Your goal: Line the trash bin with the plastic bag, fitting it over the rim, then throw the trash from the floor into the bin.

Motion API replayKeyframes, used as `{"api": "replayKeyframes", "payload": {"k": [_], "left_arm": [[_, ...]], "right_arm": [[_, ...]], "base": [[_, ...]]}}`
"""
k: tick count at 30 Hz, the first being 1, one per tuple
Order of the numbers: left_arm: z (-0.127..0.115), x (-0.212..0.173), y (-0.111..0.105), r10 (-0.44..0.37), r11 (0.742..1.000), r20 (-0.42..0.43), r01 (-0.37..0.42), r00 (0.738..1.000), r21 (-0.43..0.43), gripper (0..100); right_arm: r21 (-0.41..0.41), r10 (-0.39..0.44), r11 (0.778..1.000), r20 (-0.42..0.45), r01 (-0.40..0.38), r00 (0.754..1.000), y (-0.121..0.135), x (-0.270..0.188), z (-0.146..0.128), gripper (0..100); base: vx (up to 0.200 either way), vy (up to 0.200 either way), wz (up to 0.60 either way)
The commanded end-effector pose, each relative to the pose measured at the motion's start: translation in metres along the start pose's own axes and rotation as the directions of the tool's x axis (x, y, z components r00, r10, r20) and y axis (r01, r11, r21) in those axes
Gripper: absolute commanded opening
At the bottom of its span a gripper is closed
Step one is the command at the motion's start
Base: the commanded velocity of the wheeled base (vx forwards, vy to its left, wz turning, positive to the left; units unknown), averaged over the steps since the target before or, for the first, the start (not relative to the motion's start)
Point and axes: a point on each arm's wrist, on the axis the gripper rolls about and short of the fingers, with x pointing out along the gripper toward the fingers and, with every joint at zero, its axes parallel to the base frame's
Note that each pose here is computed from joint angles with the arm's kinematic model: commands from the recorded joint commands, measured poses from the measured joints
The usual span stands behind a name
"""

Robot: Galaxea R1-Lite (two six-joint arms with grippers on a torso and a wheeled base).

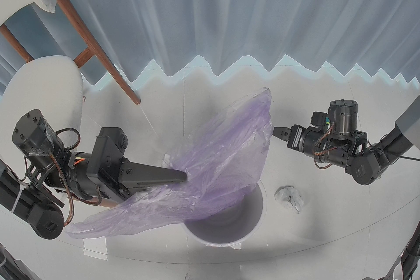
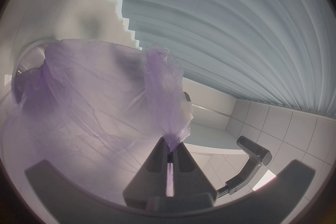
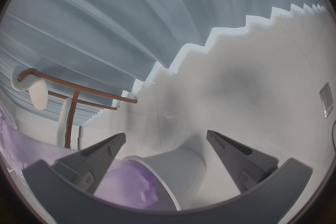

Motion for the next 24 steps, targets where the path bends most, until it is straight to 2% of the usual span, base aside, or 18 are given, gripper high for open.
{"api": "replayKeyframes", "payload": {"k": [1, 9, 16, 24], "left_arm": [[-0.001, 0.000, 0.001, 0.002, 1.000, -0.001, -0.002, 1.000, -0.007, 0], [-0.001, 0.000, 0.001, 0.002, 1.000, 0.002, -0.002, 1.000, -0.004, 0], [0.003, 0.002, 0.007, 0.008, 1.000, 0.003, -0.008, 1.000, -0.020, 0], [0.014, 0.006, 0.012, 0.005, 1.000, 0.008, -0.005, 1.000, -0.011, 0]], "right_arm": [[0.002, 0.039, 0.999, -0.008, -0.039, 0.999, 0.011, 0.012, -0.012, 0], [0.026, 0.095, 0.995, -0.065, -0.094, 0.993, 0.034, 0.015, -0.033, 0], [-0.004, 0.162, 0.986, -0.138, -0.164, 0.977, 0.051, 0.008, -0.077, 0], [-0.035, 0.162, 0.985, -0.164, -0.170, 0.973, 0.062, 0.020, -0.115, 0]], "base": [[0.000, 0.000, 0.00], [0.000, 0.000, 0.00], [0.000, 0.000, 0.00], [0.000, 0.000, 0.00]]}}
